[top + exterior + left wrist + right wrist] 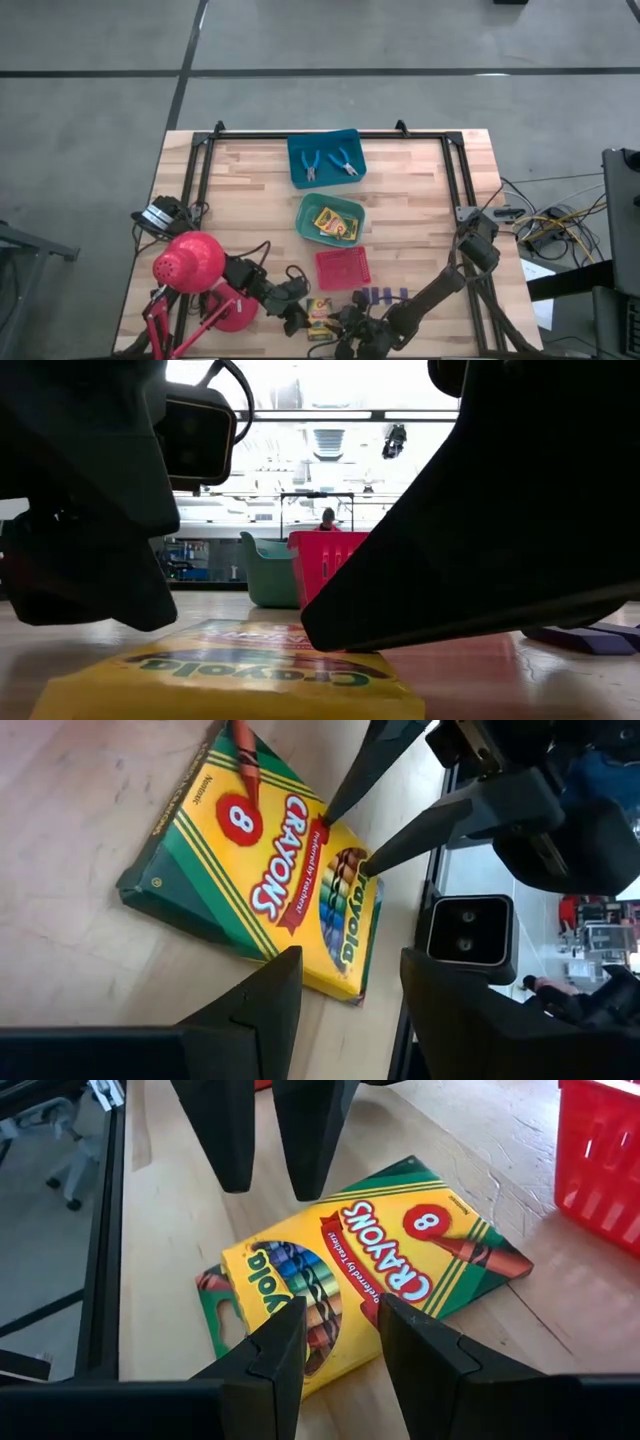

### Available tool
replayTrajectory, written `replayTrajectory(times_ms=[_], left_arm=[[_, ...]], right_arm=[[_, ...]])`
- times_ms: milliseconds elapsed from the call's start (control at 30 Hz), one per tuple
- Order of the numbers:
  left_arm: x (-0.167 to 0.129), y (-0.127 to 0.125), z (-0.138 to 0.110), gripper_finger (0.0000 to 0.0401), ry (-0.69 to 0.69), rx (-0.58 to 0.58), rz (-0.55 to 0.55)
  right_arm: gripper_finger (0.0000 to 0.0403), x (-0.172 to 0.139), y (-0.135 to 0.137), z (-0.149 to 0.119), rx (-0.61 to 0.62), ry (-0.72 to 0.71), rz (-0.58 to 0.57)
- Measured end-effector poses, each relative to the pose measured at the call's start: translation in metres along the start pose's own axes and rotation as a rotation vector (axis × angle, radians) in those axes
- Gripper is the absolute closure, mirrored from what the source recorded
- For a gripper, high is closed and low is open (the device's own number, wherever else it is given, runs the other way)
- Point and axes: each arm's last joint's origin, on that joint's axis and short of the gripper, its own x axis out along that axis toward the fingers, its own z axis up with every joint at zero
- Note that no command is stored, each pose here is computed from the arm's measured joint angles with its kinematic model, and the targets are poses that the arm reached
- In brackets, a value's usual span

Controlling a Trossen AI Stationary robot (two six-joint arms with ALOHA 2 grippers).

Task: Pick & Place School Supplies
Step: Put the yellow crayon box in the green bin

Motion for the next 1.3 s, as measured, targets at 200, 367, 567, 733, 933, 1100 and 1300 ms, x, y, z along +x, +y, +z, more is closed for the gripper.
replayTrajectory(times_ms=[200,367,567,733,933,1100,1300], left_arm=[[0.0,0.0023,-0.0013,0.0224,0.02,-0.06,0.021],[0.0,0.0022,-0.0014,0.0224,0.022,-0.101,0.02],[0.0001,0.0026,-0.0006,0.0224,0.018,-0.105,0.022],[0.0001,0.005,0.0007,0.0224,0.018,-0.122,0.041],[0.0,0.0081,0.0003,0.0224,0.024,-0.142,0.077],[0.0,0.0084,0.0009,0.0224,0.023,-0.144,0.078],[0.0002,0.0077,0.0013,0.0224,0.023,-0.144,0.078]], right_arm=[[0.0278,0.0001,-0.0002,-0.0003,0.0,0.002,-0.001],[0.0278,0.0003,-0.0007,-0.0011,-0.005,0.006,-0.003],[0.0278,0.0005,-0.0009,-0.0015,-0.008,0.008,-0.004],[0.0278,0.0005,-0.0011,-0.0022,-0.01,0.023,0.002],[0.0278,-0.0005,-0.0021,-0.0034,0.013,0.041,-0.007],[0.0278,-0.0006,-0.0021,-0.0035,0.017,0.041,-0.008],[0.0278,-0.0009,-0.0022,-0.0033,0.017,0.042,-0.008]])
